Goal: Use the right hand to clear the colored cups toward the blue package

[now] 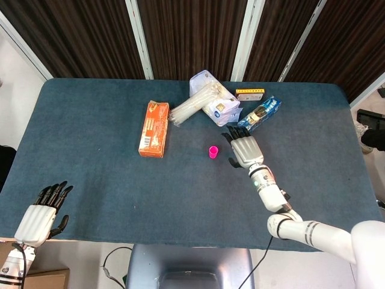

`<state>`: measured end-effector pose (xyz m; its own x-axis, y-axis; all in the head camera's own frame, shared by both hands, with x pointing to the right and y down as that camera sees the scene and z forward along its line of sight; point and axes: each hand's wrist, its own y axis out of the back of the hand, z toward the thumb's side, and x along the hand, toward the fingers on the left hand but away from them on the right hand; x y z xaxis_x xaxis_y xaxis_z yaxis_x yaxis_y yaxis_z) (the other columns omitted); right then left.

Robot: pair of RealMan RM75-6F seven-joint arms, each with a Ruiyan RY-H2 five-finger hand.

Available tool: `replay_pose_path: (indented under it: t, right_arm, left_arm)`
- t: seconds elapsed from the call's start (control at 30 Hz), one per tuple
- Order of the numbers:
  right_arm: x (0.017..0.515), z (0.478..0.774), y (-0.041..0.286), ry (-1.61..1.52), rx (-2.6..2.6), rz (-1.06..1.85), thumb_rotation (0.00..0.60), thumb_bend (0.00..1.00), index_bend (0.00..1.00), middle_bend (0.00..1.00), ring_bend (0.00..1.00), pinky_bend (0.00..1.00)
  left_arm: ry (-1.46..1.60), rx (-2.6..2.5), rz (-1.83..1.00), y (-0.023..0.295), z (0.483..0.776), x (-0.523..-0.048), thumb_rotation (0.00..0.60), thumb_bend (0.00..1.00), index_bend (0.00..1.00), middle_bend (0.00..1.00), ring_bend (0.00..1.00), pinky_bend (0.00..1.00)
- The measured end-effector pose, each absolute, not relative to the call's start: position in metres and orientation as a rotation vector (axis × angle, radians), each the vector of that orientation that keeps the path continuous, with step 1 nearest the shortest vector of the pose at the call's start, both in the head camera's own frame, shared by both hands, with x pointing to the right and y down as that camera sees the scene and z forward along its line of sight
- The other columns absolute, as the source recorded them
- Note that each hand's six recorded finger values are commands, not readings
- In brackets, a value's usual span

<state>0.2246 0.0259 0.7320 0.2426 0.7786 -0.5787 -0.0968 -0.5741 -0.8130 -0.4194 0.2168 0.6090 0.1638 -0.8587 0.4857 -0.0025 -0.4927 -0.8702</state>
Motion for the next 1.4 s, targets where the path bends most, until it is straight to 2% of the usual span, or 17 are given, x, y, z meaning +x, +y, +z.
replay_pose_path:
  t: [0.23,0.57,0.87,1.2,1.4]
  right_arm:
    - [0.195,0.760,0.021,-0.587,-1.700,1.481,0.600,0.46,0.38,0.00,0.00,0.00]
    - [0.174,0.775,0.020,-0.567,-1.707,1.480,0.600,0.46,0.44,0.00,0.00,0.00]
    - [0.166,0.781,0.019,-0.579,-1.699,1.470,0.600,0.49,0.53,0.01,0.00,0.00]
    - [0.168,0.780,0.017,-0.586,-1.674,1.476,0.600,0.50,0.56,0.02,0.00,0.00]
    - [0.169,0.780,0.017,-0.593,-1.663,1.481,0.600,0.50,0.65,0.06,0.00,0.00]
  left_arm:
    - [0.833,-1.679,-1.430,0.217,0.609,-0.422,0.600,0.46,0.00,0.00,0.00,0.11]
    - [0.841,-1.635,-1.445,0.215,0.607,-0.426,0.600,0.46,0.00,0.00,0.00,0.11]
    - [0.848,-1.642,-1.451,0.216,0.607,-0.427,0.600,0.46,0.00,0.00,0.00,0.11]
    - [0.860,-1.645,-1.438,0.216,0.603,-0.428,0.600,0.46,0.00,0.00,0.00,0.11]
    - [0.863,-1.645,-1.436,0.216,0.602,-0.428,0.600,0.46,0.00,0.00,0.00,0.11]
